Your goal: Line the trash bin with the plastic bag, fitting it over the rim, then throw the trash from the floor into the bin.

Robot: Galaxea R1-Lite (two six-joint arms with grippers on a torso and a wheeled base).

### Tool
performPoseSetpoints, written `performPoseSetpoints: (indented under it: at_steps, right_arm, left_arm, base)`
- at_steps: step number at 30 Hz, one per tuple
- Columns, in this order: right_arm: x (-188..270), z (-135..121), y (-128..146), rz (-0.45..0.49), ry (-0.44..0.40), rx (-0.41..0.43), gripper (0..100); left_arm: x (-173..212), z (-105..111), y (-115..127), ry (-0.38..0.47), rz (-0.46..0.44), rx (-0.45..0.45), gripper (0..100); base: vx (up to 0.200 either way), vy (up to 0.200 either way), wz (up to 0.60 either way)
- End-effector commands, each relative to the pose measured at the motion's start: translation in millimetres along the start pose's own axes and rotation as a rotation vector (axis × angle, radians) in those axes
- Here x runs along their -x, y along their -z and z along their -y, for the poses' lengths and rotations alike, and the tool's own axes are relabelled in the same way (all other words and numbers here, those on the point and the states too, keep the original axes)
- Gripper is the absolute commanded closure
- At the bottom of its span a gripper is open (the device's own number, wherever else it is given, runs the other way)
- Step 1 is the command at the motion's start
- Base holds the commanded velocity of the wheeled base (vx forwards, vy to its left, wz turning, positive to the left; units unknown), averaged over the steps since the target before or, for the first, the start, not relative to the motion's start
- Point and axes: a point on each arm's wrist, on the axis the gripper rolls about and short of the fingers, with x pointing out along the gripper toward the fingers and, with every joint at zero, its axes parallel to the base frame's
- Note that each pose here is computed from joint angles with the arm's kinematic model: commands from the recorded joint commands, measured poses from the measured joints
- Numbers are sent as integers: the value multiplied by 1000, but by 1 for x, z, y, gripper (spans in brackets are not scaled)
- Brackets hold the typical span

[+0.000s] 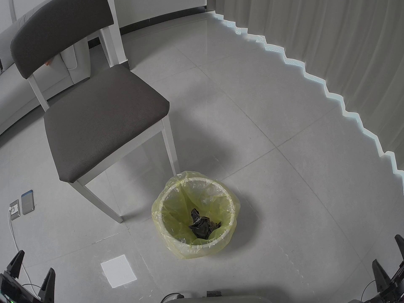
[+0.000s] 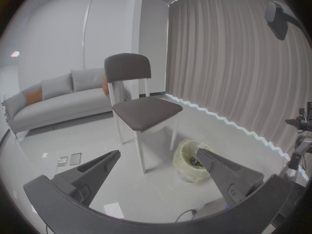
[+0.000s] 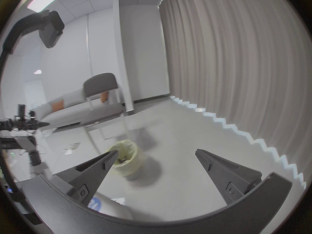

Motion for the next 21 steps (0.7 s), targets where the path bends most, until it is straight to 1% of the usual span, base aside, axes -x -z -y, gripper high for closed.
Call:
performPoseSetpoints:
  at_steps: [1, 3, 4, 5, 6, 7, 8, 10, 12, 13, 14, 16, 17, 18, 20, 21]
  right_arm:
    - [0, 4, 10, 59, 167, 65, 0]
    - [0, 5, 9, 59, 187, 69, 0]
    - [0, 5, 9, 60, 212, 75, 0]
    - [0, 6, 9, 61, 223, 78, 0]
    - [0, 7, 9, 59, 282, 96, 0]
    - [0, 8, 9, 56, 316, 110, 0]
    - [0, 8, 9, 51, 338, 130, 0]
    - [0, 8, 9, 48, 339, 147, 0]
    - [0, 8, 9, 48, 322, 152, 0]
    - [0, 7, 9, 48, 285, 150, 0]
    - [0, 7, 9, 49, 274, 149, 0]
    - [0, 6, 9, 49, 254, 153, 0]
    - [0, 6, 9, 49, 251, 154, 0]
    - [0, 6, 9, 49, 244, 158, 0]
    - [0, 6, 9, 49, 233, 163, 0]
    - [0, 6, 9, 49, 233, 169, 0]
  left_arm:
    - [1, -3, 5, -127, 44, -20, 0]
    - [1, -5, 5, -220, 47, -14, 0]
    - [1, -6, 6, -269, 46, -10, 0]
    - [1, -6, 5, -281, 48, -10, 0]
    - [1, -7, 6, -331, 59, 10, 0]
    - [0, -8, 6, -356, 79, 43, 0]
    - [0, -8, 6, -370, 109, 94, 0]
    - [-1, -8, 5, -367, 151, 181, 0]
    - [-1, -8, 5, -365, 152, 204, 0]
    - [-1, -8, 5, -366, 151, 196, 0]
    - [-1, -8, 5, -367, 148, 183, 0]
    - [-1, -8, 5, -371, 133, 99, 0]
    - [-1, -8, 5, -370, 130, 84, 0]
    - [-1, -8, 5, -364, 121, 38, 0]
    - [-1, -8, 5, -338, 113, 15, 0]
    - [-1, -7, 6, -304, 101, 10, 0]
  base:
    - [0, 0, 0]
    - [0, 0, 0]
    - [0, 0, 0]
    - [0, 0, 0]
    - [0, 0, 0]
    - [0, 0, 0]
    - [0, 0, 0]
    - [0, 0, 0]
    - [0, 0, 0]
    - [0, 0, 0]
    - [0, 0, 0]
    - [0, 0, 0]
    - [0, 0, 0]
    - [0, 0, 0]
    - [0, 0, 0]
    - [0, 0, 0]
